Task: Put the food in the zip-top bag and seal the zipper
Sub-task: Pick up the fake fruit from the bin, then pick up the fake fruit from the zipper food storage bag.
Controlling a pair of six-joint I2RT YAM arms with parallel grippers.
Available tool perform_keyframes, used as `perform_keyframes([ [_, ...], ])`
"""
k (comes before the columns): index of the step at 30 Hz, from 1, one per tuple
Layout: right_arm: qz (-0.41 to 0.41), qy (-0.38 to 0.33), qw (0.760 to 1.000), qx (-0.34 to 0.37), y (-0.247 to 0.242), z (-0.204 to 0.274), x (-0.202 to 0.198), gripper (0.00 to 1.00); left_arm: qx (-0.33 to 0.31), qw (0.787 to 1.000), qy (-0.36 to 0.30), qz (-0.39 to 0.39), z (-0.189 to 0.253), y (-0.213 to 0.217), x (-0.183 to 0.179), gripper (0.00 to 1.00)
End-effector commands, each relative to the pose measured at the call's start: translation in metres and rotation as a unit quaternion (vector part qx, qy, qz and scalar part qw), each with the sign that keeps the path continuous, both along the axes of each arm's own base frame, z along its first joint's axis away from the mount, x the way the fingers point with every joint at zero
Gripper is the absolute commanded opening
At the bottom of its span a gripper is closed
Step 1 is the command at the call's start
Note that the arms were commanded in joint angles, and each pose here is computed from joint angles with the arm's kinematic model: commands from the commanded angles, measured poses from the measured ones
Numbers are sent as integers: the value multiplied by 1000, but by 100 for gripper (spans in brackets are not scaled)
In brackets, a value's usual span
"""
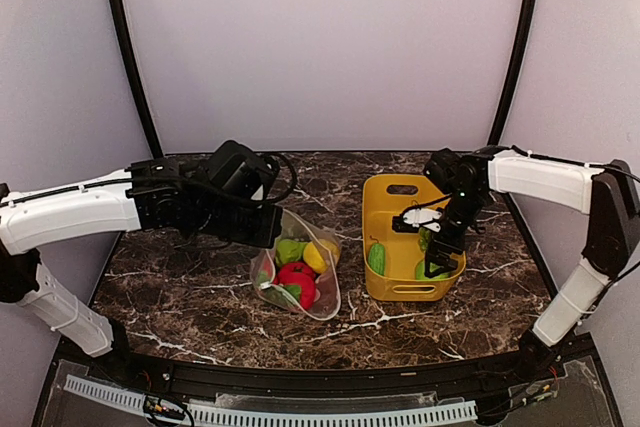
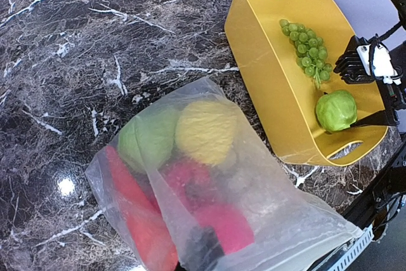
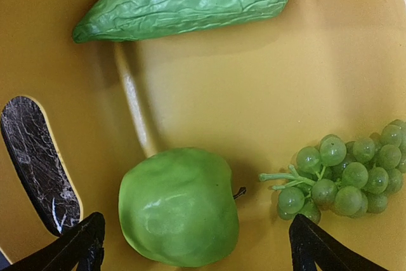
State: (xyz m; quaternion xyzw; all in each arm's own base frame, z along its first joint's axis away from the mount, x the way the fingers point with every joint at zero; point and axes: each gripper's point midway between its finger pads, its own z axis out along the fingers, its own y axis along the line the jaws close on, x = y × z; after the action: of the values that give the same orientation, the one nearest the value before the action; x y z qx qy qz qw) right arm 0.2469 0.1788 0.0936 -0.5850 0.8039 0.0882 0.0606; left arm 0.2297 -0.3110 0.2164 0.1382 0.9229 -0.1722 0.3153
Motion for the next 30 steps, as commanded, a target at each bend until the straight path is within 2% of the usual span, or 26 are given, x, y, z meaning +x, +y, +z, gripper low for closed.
perform_keyframes([
  [1, -15, 15, 999, -28, -10, -7, -3, 99, -16, 1000, -23, 7, 12, 9, 1, 1],
  [11, -32, 77, 996, -41, -10, -25, -16, 97, -17, 1000, -18, 10, 7, 12, -1, 1],
  [14, -35, 91, 995, -35, -7, -28, -20, 89, -18, 1000, -17, 10, 7, 12, -2, 1],
  [20, -48, 89, 994, -39, -5, -25, -12, 63, -15, 1000, -16, 13, 4, 12, -1, 1],
  [30, -50, 31, 997, 55, 27, 47, 12, 49, -15, 1000, -15, 15, 8, 10, 2, 1],
])
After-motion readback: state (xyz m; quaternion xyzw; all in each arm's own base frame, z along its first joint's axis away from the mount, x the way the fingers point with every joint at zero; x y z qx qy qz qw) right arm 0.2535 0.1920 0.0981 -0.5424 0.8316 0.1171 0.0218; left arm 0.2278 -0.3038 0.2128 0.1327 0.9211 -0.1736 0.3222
